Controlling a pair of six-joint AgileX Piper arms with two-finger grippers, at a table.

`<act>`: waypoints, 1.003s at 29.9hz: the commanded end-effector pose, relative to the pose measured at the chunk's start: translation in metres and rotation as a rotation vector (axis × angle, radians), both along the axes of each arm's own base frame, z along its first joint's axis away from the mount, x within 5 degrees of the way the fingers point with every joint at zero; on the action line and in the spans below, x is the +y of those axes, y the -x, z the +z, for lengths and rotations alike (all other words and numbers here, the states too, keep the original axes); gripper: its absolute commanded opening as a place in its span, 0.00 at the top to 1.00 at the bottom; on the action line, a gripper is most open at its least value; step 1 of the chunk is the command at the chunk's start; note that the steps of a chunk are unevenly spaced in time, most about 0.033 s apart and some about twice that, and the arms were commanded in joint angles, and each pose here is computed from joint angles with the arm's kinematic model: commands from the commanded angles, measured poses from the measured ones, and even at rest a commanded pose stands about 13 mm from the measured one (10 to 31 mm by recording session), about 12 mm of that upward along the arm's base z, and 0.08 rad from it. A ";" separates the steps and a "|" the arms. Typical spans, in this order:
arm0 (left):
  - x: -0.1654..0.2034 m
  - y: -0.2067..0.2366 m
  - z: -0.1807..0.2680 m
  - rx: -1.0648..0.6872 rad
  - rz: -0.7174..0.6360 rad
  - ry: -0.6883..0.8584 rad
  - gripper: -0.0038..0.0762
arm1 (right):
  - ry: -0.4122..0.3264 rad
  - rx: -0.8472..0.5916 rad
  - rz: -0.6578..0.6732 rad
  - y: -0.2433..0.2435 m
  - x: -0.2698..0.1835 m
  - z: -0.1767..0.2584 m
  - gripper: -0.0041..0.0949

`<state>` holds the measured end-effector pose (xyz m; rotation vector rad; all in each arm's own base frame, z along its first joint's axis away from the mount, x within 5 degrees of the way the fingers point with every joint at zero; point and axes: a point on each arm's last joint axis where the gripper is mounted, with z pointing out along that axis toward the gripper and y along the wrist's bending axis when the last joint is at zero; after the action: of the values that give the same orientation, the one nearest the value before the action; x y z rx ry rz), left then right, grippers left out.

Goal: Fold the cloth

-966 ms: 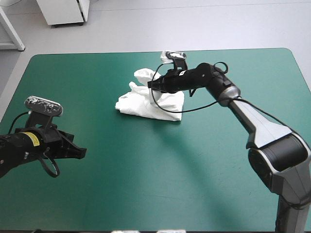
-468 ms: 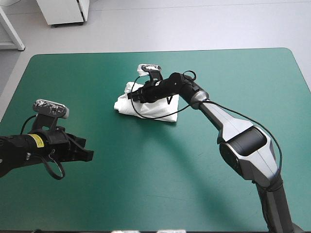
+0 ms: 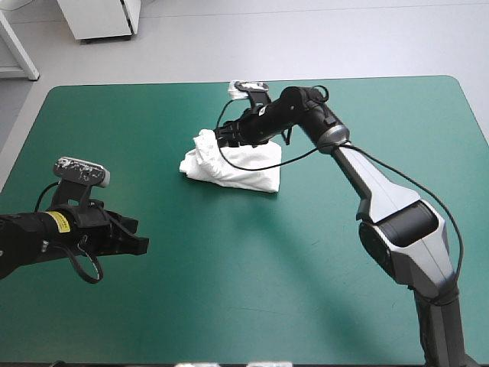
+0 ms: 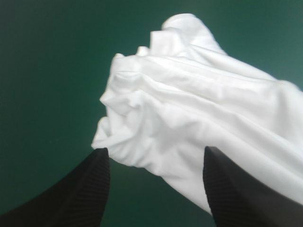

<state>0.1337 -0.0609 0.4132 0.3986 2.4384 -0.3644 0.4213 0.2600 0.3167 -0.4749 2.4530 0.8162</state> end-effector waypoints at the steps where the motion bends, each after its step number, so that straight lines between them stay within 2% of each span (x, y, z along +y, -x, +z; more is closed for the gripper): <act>1: -0.002 0.005 0.007 -0.004 -0.012 0.038 0.96 | -0.024 -0.061 -0.055 0.008 -0.036 0.052 0.41; 8: -0.003 0.003 0.010 -0.038 -0.006 0.053 0.96 | 0.082 0.002 -0.106 -0.002 -0.080 0.047 0.41; 14: -0.003 0.001 0.012 -0.068 -0.001 0.066 0.96 | 0.164 0.061 -0.110 -0.012 -0.085 0.022 0.41; 30: -0.002 0.000 0.012 -0.079 -0.002 0.051 0.96 | 0.141 0.244 -0.103 -0.037 -0.070 -0.052 0.41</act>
<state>0.1342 -0.0616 0.4138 0.3960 2.4286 -0.3739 0.4608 0.1907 0.2338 -0.3228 2.8370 0.6302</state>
